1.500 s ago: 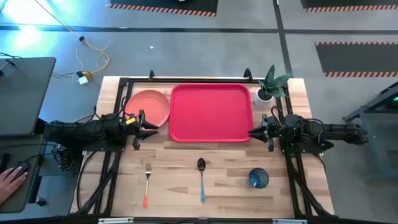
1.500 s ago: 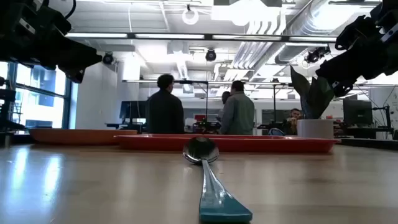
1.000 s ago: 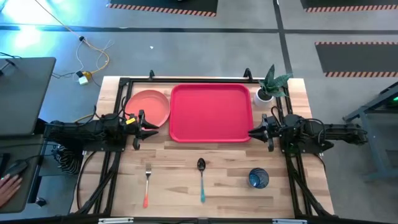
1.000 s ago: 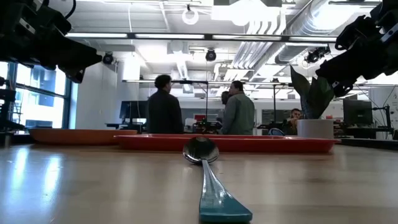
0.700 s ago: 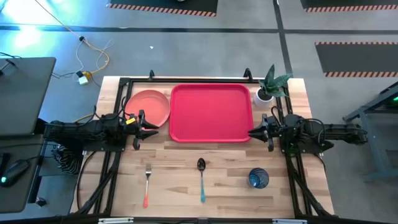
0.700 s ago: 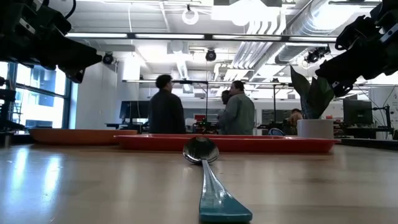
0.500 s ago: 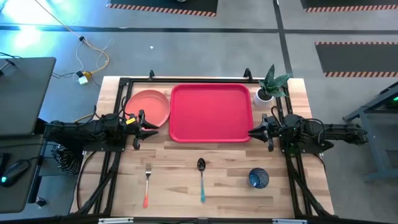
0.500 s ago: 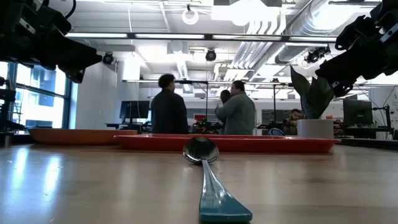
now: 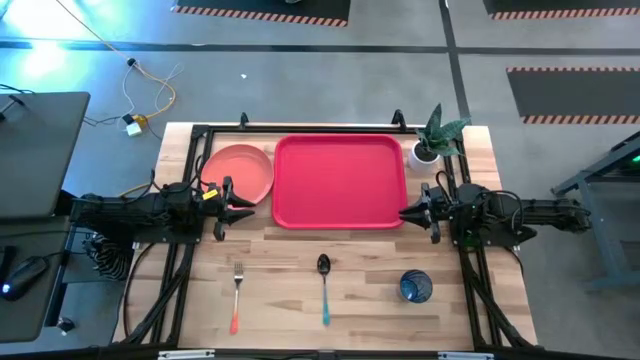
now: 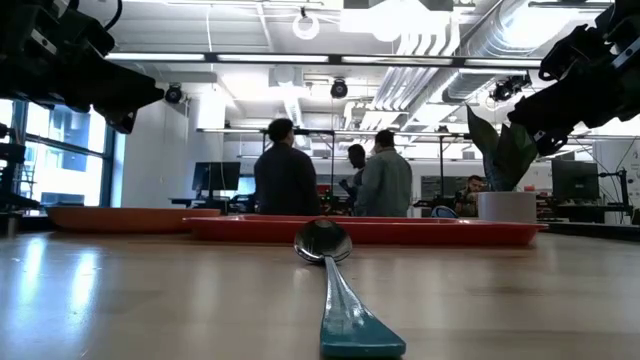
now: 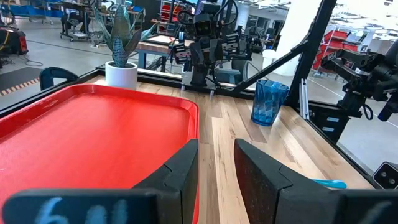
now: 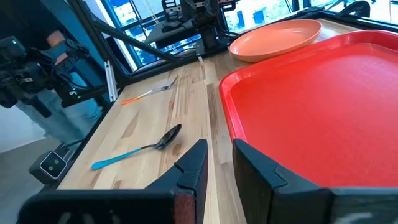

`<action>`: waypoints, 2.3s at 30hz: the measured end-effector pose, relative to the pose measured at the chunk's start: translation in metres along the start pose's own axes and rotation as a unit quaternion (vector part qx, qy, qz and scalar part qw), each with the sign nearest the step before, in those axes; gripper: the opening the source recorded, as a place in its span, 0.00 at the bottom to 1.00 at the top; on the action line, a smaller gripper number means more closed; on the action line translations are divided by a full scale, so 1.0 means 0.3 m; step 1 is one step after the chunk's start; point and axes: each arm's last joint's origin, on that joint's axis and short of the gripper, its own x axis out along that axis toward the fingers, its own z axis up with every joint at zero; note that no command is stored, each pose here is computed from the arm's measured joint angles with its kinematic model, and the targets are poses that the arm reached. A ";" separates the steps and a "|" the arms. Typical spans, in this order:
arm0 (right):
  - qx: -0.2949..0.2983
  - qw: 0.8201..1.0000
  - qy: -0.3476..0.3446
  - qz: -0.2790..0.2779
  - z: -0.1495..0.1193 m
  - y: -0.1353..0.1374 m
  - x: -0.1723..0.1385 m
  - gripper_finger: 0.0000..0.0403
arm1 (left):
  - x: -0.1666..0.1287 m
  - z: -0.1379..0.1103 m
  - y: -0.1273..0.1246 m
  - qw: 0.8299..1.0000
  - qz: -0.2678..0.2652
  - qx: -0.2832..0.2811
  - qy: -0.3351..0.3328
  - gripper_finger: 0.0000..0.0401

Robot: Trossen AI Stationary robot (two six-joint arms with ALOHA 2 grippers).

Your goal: Pick and place plate/cup/fork/spoon on tray

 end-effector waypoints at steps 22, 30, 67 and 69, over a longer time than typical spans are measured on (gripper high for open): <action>0.000 1.000 0.000 -0.001 0.000 0.000 0.000 0.17 | 0.000 0.000 0.000 1.000 0.000 0.000 0.000 0.23; 0.000 1.000 0.000 -0.001 0.000 0.000 0.000 0.17 | 0.000 0.000 0.000 1.000 0.000 0.000 0.000 0.23; -0.024 0.999 -0.012 -0.025 0.005 -0.004 0.000 0.17 | 0.000 0.015 -0.002 0.960 -0.006 -0.279 -0.023 0.23; -0.001 1.000 -0.016 -0.024 0.006 -0.004 0.000 0.17 | 0.000 0.016 -0.001 0.959 -0.002 -0.281 -0.026 0.23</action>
